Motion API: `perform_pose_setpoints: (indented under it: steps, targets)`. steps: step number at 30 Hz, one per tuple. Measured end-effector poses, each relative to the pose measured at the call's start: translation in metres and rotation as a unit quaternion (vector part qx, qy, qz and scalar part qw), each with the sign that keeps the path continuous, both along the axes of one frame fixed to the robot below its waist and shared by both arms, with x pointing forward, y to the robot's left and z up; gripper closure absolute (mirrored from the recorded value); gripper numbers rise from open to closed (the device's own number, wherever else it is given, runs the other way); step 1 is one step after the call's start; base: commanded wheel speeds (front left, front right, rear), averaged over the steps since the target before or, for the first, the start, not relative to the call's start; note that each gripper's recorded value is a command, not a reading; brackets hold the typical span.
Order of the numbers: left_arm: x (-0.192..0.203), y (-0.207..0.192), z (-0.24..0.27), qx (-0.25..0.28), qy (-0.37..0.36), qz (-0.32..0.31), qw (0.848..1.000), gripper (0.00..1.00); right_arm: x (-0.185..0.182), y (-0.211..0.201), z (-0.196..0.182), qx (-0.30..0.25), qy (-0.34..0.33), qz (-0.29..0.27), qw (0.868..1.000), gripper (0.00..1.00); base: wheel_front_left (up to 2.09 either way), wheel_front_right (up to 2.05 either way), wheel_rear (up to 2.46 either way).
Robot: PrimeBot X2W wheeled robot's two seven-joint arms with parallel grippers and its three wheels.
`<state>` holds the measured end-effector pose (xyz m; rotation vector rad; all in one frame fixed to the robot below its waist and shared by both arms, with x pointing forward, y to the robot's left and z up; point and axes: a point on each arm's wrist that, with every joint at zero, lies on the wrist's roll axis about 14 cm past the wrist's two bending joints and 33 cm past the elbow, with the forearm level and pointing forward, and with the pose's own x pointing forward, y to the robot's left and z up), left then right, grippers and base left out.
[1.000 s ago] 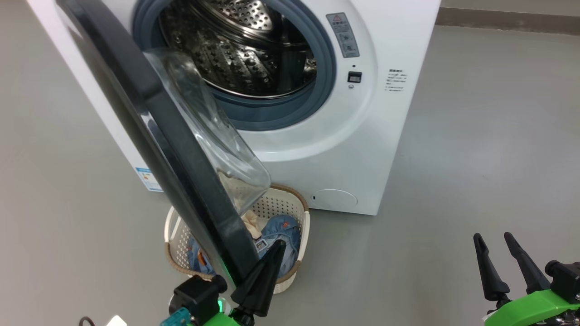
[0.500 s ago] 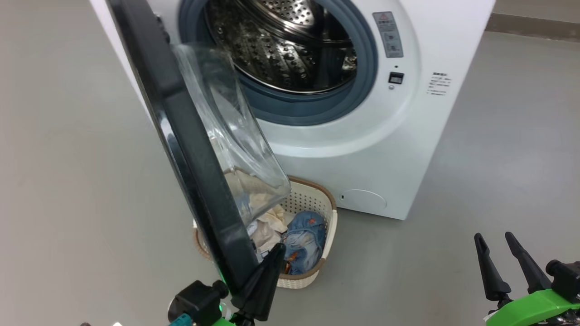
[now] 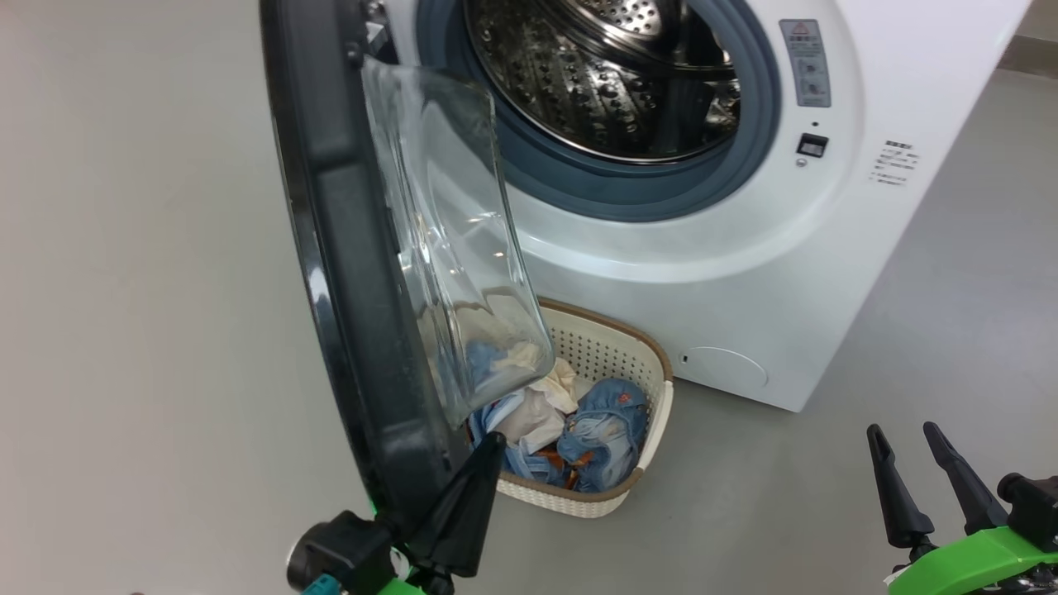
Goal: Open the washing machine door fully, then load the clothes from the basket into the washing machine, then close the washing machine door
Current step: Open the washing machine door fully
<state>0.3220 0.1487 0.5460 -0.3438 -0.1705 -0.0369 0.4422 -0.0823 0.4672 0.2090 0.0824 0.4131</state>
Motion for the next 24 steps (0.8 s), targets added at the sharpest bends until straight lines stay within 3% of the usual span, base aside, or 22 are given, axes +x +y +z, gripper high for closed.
perform_pose_setpoints:
  steps: [24]
  targets:
    - [-0.028, 0.079, 0.011, 0.031, 0.011, 0.143, 0.989, 1.0, 0.005, 0.041, -0.004, 0.0, 0.003, 0.053, 0.999, 0.0, 0.0, 0.0, 0.0]
